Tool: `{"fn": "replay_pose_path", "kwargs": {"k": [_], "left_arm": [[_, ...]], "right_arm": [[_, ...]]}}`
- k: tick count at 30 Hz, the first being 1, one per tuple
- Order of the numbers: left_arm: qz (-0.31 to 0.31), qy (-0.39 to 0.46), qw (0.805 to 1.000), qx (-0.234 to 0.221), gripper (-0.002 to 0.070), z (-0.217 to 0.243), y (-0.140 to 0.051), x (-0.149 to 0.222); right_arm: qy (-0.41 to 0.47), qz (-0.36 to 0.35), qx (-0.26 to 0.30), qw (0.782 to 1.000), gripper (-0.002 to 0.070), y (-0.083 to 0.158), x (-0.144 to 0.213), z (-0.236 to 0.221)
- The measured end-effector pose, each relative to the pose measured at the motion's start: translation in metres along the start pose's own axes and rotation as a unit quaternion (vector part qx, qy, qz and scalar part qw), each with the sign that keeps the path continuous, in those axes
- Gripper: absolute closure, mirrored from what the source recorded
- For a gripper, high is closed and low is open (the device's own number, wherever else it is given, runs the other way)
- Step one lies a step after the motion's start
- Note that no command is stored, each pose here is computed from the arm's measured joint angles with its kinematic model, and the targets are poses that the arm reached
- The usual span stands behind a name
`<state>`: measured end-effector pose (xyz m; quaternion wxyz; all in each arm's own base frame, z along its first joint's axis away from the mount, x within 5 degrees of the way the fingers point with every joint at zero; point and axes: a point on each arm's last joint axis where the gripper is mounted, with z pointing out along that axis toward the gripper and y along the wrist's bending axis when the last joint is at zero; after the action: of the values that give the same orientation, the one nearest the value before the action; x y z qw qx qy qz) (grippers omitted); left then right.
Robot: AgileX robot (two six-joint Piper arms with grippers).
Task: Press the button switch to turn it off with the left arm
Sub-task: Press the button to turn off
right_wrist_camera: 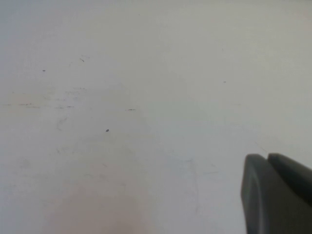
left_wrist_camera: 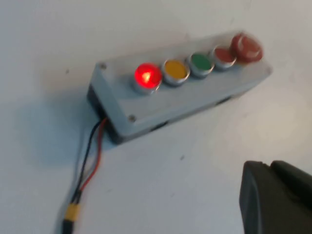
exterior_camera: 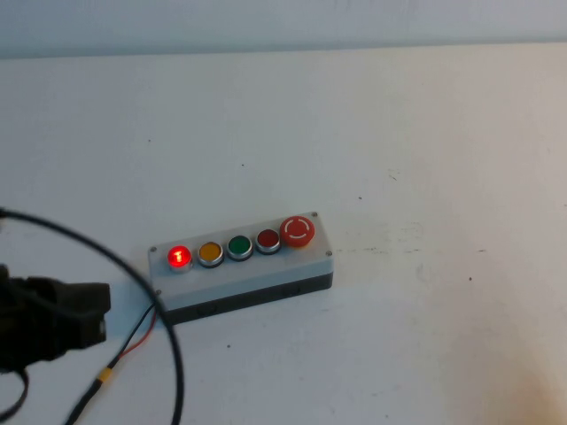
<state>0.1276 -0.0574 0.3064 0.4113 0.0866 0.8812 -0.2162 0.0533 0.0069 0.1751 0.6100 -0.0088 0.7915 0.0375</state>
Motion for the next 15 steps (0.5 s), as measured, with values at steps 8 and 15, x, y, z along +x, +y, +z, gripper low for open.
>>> {"fn": "replay_pose_path", "kwargs": {"k": [8, 15], "left_arm": [[0.088, 0.217, 0.971, -0.056, 0.0677, 0.056, 0.012, -0.065], [0.144, 0.284, 0.946, -0.055, 0.0677, 0.118, 0.004, -0.085]], "right_arm": [[0.000, 0.000, 0.000, 1.000, 0.0692, 0.000, 0.000, 0.000], [0.000, 0.000, 0.000, 1.000, 0.0692, 0.000, 0.000, 0.000]]}}
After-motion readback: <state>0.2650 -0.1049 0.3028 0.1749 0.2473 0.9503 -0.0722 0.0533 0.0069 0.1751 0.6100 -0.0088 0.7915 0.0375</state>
